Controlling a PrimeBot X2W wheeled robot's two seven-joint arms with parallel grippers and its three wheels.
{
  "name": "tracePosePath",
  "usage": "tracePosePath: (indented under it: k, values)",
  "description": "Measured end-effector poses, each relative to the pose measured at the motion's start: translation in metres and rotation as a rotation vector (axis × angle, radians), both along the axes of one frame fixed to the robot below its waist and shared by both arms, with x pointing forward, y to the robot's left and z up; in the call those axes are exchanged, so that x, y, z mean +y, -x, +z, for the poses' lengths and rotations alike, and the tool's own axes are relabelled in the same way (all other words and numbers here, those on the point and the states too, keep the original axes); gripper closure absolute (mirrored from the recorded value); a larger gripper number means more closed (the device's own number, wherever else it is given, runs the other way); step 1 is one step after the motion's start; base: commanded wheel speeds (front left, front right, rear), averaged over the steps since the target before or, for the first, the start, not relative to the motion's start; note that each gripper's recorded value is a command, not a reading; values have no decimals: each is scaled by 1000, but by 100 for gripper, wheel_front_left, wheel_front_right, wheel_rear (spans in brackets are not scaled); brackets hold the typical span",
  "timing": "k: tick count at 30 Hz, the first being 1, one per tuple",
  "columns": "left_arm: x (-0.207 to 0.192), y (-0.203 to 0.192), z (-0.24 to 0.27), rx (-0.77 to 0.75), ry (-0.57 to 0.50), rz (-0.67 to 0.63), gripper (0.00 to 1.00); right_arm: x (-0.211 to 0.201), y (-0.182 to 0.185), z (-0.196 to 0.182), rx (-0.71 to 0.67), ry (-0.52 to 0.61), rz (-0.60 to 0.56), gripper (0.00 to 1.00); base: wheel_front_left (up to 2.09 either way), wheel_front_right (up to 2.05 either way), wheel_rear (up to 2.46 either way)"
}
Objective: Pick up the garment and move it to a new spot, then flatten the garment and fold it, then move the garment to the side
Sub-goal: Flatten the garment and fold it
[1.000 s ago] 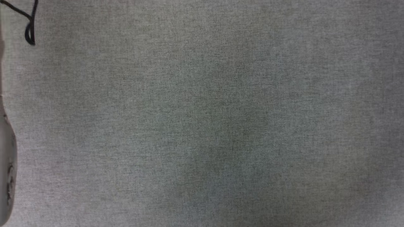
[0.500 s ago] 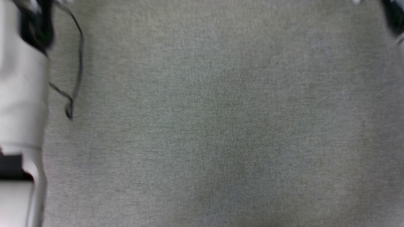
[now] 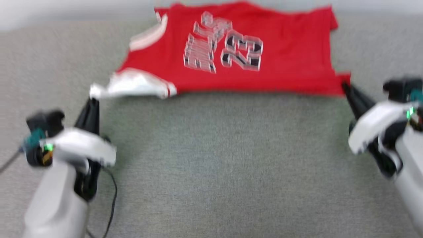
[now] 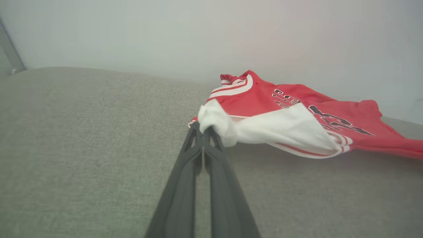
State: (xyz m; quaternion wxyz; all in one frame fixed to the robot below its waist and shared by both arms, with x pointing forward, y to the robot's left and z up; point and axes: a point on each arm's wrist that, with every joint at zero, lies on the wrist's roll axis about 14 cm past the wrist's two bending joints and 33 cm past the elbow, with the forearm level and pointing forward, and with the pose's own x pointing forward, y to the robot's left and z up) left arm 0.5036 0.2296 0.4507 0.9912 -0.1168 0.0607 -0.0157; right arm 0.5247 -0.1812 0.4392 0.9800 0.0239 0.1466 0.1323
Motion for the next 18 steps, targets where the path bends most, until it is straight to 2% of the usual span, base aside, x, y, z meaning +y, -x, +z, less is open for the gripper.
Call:
tracePosePath:
  k: [4,11,18]
  values:
    - [8,47,10,-21,1,27,100,-8,42,3,16,-17,-6,100,0,0,0]
    - [18,132,2,35,32,79,100,-8,119,-5,83,-58,5,100,0,0,0]
    - [24,193,6,96,47,110,100,-19,174,-4,111,-84,-26,100,0,0,0]
